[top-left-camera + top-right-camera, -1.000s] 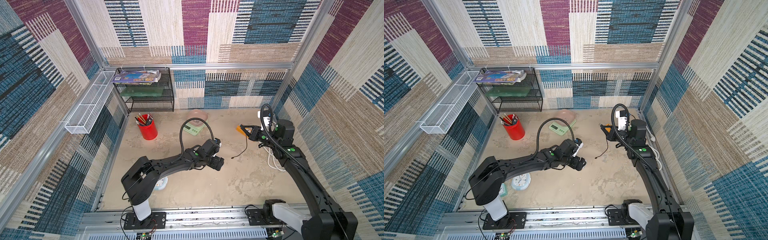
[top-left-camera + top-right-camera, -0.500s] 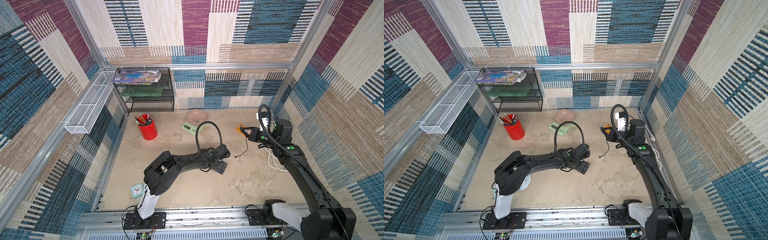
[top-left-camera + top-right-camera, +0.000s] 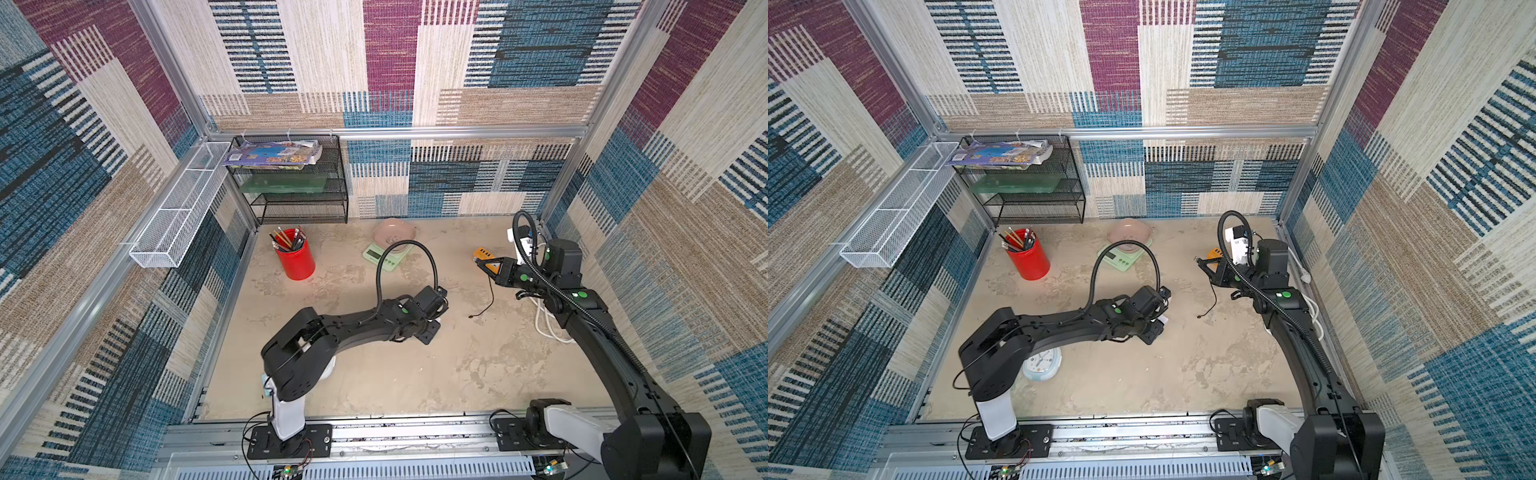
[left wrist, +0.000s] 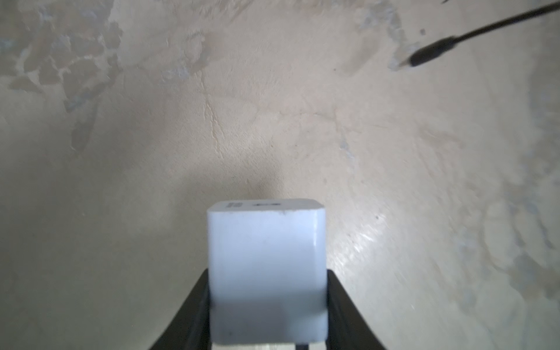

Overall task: Charge the electronic scale
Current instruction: Pick up the plug from the center of the board, then insert the charging cable into the plug.

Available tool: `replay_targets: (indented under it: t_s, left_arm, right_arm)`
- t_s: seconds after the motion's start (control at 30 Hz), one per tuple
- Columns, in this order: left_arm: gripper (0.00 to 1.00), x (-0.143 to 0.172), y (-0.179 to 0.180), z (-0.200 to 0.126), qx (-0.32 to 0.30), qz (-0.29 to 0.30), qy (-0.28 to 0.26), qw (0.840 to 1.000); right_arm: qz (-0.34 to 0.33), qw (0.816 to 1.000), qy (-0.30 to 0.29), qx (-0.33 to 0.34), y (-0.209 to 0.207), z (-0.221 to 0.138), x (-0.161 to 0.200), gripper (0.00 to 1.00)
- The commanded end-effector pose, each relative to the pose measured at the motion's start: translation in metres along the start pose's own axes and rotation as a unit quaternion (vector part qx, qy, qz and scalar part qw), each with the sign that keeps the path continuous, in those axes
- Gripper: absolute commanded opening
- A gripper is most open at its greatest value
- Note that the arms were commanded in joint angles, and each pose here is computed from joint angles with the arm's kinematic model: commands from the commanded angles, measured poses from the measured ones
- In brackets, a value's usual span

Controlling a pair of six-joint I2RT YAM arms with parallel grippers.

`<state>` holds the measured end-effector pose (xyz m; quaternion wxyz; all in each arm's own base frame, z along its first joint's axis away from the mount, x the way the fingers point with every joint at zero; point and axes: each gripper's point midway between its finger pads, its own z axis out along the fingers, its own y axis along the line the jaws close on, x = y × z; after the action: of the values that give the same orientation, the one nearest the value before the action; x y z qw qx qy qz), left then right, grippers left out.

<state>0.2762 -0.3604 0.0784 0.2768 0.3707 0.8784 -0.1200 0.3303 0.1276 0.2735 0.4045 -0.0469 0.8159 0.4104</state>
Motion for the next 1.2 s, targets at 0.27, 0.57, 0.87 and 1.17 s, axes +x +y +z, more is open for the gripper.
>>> replay_targets:
  t_s: [0.27,0.57,0.87,1.17]
  left_arm:
    - [0.32,-0.049,0.010,-0.125,0.018,0.236,-0.243,0.941]
    - [0.34,-0.049,0.023,-0.165,-0.050,0.349,-0.332,0.875]
    - [0.32,-0.047,0.027,-0.174,-0.073,0.363,-0.350,0.860]
    - [0.33,-0.041,0.022,-0.179,-0.064,0.373,-0.359,0.853]
  right_arm:
    - [-0.090,0.983,0.084,-0.135,0.083,0.013,0.035,0.00]
    - [-0.133,0.965,0.142,-0.174,0.118,0.022,0.068,0.00]
    - [-0.147,0.954,0.203,-0.164,0.124,0.033,0.100,0.00]
    - [-0.150,0.960,0.202,-0.125,0.115,0.039,0.096,0.00]
